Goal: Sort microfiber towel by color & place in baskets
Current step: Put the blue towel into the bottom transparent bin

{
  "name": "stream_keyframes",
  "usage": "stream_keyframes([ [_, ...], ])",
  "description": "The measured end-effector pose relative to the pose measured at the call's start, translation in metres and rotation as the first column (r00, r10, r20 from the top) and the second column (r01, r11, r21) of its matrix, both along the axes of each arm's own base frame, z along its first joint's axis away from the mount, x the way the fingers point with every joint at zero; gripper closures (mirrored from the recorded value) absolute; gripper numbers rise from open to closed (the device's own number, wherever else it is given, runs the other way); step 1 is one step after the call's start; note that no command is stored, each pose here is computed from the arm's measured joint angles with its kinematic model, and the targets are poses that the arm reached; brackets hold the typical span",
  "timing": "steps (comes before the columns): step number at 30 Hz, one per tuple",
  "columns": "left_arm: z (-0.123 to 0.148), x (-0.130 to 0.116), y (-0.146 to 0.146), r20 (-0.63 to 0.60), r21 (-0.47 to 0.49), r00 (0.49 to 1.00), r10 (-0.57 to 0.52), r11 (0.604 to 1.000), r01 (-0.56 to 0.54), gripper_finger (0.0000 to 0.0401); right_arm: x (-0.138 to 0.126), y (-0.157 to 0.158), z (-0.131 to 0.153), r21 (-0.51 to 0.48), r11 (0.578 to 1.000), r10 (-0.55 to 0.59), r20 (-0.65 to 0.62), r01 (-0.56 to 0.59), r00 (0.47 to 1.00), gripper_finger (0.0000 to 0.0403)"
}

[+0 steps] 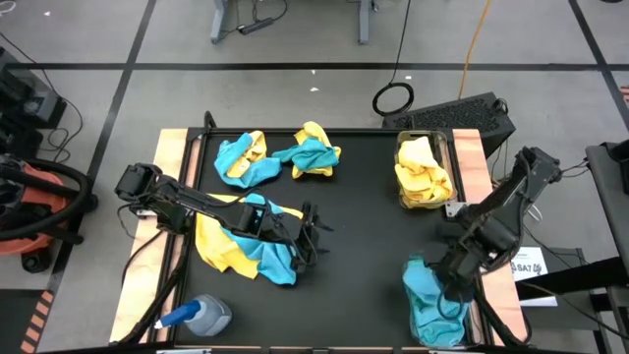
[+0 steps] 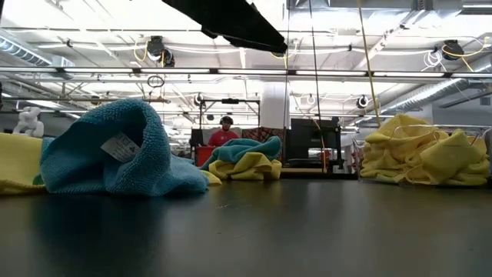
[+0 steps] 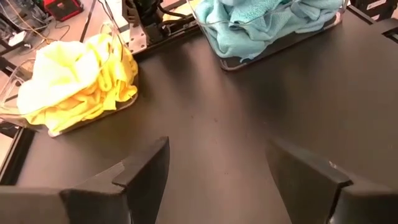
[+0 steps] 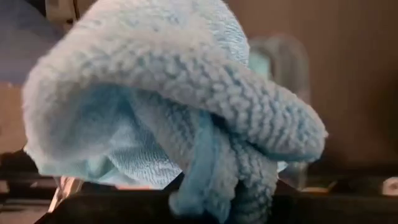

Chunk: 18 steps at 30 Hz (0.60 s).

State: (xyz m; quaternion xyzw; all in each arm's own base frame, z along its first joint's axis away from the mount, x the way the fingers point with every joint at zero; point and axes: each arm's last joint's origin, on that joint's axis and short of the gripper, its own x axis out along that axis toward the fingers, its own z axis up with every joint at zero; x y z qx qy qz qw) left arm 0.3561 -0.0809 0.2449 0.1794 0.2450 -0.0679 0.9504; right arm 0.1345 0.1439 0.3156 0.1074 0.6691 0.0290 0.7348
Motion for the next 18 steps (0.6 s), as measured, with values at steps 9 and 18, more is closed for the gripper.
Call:
stream_keyframes([
  [9, -0.007, -0.003, 0.001, -0.022, 0.003, 1.0, -0.001, 1.0, 0.001, 0.013, -0.016, 0.013, -0.056, -0.031, 0.998, -0.056, -0.101, 0.053, 0.993, 0.0403],
  [18, -0.004, -0.001, -0.001, 0.02, -0.022, 0.999, -0.03, 0.999, 0.03, 0.013, -0.022, 0.011, -0.138, 0.067, 0.987, -0.135, -0.143, 0.146, 0.98, 0.0401],
])
